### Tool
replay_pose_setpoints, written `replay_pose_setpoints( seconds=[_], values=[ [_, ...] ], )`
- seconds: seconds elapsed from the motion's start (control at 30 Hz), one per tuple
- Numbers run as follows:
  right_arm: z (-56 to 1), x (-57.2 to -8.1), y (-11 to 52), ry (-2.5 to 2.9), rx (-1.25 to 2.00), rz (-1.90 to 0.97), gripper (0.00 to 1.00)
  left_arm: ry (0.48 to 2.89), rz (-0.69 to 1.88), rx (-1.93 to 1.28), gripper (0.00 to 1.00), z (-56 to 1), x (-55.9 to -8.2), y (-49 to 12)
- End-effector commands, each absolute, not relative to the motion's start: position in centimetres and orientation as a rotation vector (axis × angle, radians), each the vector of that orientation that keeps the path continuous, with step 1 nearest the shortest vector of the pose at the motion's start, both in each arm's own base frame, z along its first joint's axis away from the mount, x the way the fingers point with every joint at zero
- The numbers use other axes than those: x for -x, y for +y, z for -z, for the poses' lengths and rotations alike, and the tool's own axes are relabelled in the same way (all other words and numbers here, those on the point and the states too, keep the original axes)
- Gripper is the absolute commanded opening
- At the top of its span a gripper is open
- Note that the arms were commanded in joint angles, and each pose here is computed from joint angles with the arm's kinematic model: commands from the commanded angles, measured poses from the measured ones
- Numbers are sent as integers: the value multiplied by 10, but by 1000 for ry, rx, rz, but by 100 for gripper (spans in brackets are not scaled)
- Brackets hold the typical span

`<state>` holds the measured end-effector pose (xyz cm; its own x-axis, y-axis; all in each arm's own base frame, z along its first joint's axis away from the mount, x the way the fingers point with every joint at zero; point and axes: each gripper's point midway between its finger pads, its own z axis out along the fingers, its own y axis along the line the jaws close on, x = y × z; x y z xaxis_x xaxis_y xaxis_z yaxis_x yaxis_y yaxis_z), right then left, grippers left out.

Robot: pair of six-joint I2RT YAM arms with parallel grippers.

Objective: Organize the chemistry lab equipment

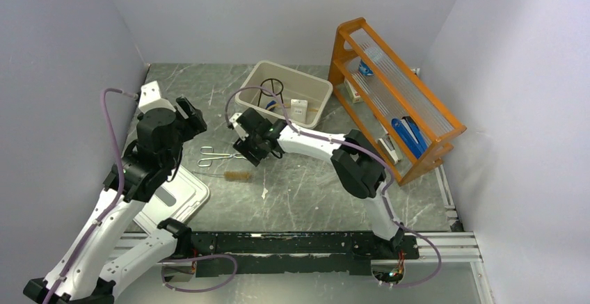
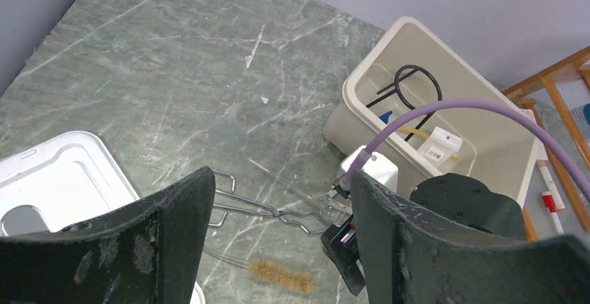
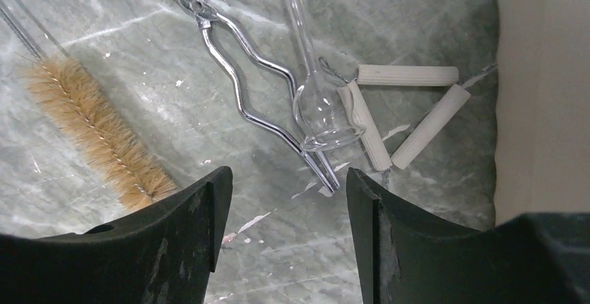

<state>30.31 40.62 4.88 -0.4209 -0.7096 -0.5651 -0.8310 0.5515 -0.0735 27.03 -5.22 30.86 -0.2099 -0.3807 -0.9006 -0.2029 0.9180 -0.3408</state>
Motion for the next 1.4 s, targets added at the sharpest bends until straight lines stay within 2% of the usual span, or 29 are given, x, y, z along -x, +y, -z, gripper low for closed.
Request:
replay_pose_setpoints(
  seconds=[0.0, 0.33, 0.8, 1.1, 1.2, 1.37],
  values=[
    [-37, -307, 406, 2240, 1310, -283, 65, 1800, 168, 414, 75, -308, -271, -54],
    [-24, -297, 404, 2283, 1395, -363, 60, 1814, 162, 411, 76, -303, -273, -55],
    [-15, -276, 390, 2309, 1522, -395, 31, 1827, 159, 413, 76, -297, -274, -56],
    [-8, -272, 393, 2240, 1605, -383, 29, 1881, 184, 449, 77, -274, -270, -61],
    [-3, -269, 391, 2209, 1655, -367, 22, 1939, 227, 474, 79, -253, -268, -69],
    [-4, -269, 387, 2168, 1692, -339, 0, 2003, 221, 551, 84, -227, -265, -70]
  ],
)
